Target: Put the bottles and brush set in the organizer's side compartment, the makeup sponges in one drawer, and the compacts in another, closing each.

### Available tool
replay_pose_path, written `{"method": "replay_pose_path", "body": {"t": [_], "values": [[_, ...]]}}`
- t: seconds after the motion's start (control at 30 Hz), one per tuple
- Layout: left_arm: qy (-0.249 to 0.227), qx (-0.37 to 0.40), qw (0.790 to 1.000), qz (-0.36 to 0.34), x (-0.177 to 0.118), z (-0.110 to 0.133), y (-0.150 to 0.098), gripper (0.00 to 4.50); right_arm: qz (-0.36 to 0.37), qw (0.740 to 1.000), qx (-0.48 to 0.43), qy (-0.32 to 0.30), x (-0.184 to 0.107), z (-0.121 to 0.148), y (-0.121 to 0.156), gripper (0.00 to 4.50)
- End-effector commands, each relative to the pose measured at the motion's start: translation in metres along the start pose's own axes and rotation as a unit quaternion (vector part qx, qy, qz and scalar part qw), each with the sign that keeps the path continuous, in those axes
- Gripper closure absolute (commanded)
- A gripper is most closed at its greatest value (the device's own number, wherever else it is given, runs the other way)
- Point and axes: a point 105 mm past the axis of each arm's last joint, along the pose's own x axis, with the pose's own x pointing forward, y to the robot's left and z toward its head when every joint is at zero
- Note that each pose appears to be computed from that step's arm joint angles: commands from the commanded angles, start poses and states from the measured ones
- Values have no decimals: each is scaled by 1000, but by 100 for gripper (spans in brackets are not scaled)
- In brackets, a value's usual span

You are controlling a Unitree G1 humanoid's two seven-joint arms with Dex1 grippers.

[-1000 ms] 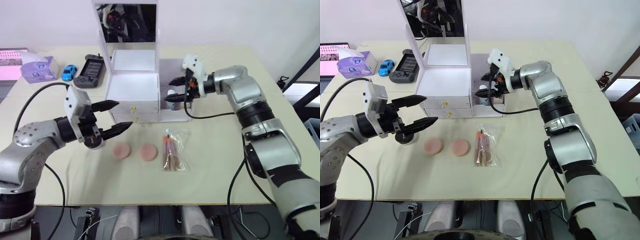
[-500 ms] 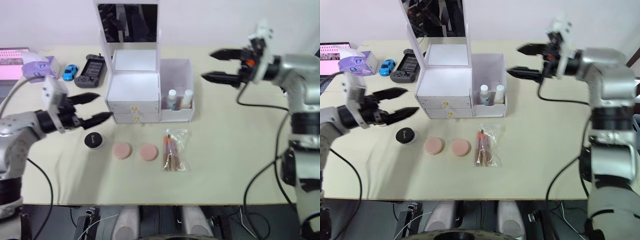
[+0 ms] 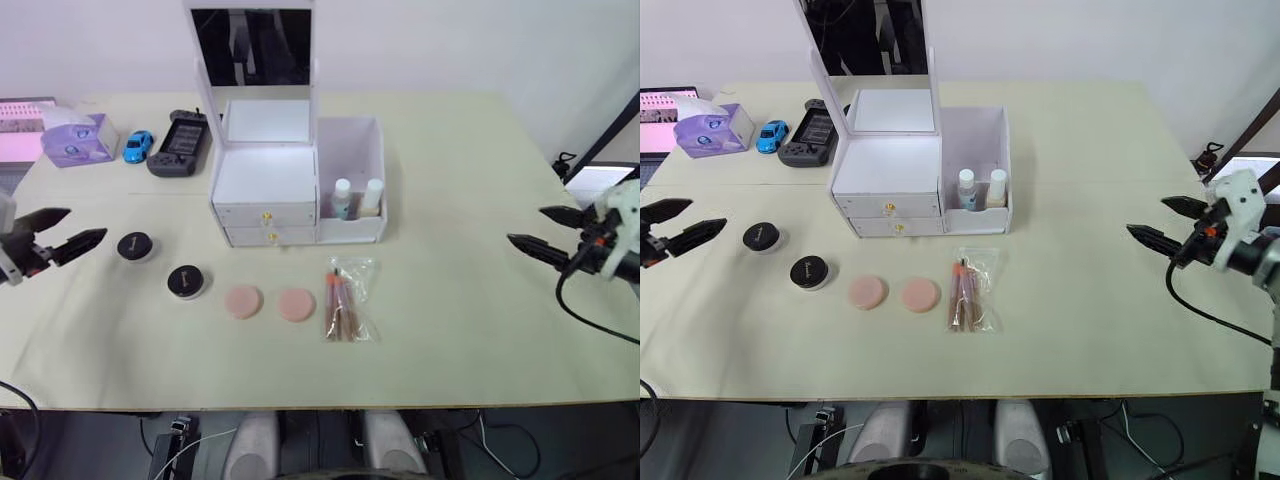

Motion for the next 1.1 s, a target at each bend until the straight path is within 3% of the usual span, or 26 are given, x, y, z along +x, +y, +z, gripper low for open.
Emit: {"method": "replay_pose_path", "body": {"t": [0.03, 0.2, 0.37, 0.47, 0.57, 0.7, 0.8, 0.87, 0.93, 1.1], "values": [[-35, 31, 999, -8, 2, 30, 1, 0, -16, 999, -24, -26, -6, 20, -4, 4], [-37, 32, 996, -68, 13, 40, -18, 0, 3, 999, -24, -24, -1, 27, 7, 4], [-25, 16, 976, -214, 26, 57, -76, 0, 69, 997, -17, -30, 8, 55, 40, 4], [-20, 7, 960, -279, 33, 65, -112, 0, 105, 994, -3, 7, 13, 65, 61, 4], [-8, -17, 929, -370, 34, 72, -157, 82, 156, 987, -38, -2, 17, 83, 96, 0], [50, -37, 875, -480, 27, 63, -217, 286, 231, 973, -21, 1, 18, 84, 143, 0], [62, -21, 863, -501, 34, 58, -241, 441, 208, 978, 14, 26, 24, 73, 153, 0], [52, -13, 862, -503, 45, 56, -255, 447, 192, 980, 28, 51, 29, 63, 159, 0], [57, 7, 858, -511, 54, 48, -274, 447, 231, 962, 124, 77, 32, 56, 170, 0], [53, 28, 868, -492, 74, 34, -299, 447, 238, 938, 219, 125, 46, 37, 189, 0]]}}
